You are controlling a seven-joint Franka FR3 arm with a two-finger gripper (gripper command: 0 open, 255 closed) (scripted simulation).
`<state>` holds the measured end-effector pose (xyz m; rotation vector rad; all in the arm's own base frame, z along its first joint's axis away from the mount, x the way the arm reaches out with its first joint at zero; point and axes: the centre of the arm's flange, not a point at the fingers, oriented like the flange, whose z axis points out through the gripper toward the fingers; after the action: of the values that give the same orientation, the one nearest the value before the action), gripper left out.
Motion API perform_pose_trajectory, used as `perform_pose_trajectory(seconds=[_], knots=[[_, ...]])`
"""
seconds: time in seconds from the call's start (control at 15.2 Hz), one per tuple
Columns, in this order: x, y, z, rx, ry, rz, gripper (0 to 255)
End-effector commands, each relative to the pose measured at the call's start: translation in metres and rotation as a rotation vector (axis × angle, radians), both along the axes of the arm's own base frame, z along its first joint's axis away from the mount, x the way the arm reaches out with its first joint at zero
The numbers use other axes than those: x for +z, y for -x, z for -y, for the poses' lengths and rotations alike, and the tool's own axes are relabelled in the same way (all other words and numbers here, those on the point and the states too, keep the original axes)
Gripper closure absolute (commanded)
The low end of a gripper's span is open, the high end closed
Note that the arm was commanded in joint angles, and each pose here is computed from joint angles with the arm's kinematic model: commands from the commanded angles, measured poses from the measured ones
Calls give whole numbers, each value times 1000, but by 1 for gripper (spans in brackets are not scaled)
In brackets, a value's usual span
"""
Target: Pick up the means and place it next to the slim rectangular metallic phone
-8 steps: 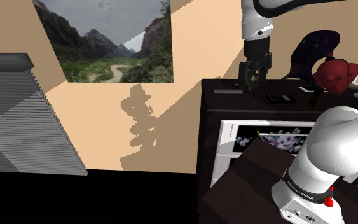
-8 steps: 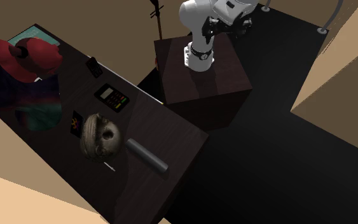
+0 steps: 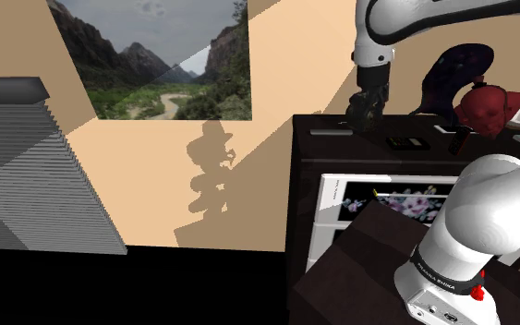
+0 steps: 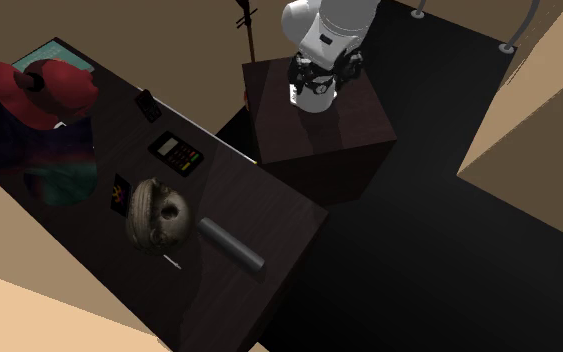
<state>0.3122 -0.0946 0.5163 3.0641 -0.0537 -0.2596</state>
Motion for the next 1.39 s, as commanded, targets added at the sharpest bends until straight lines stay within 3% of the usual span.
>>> perform_pose_trajectory(seconds=[0.0, 0.66, 1.32], knots=[[-13, -6, 18, 50, -2, 12, 0], [-66, -62, 116, 272, -17, 67, 0], [-117, -141, 198, 494, -32, 122, 0]])
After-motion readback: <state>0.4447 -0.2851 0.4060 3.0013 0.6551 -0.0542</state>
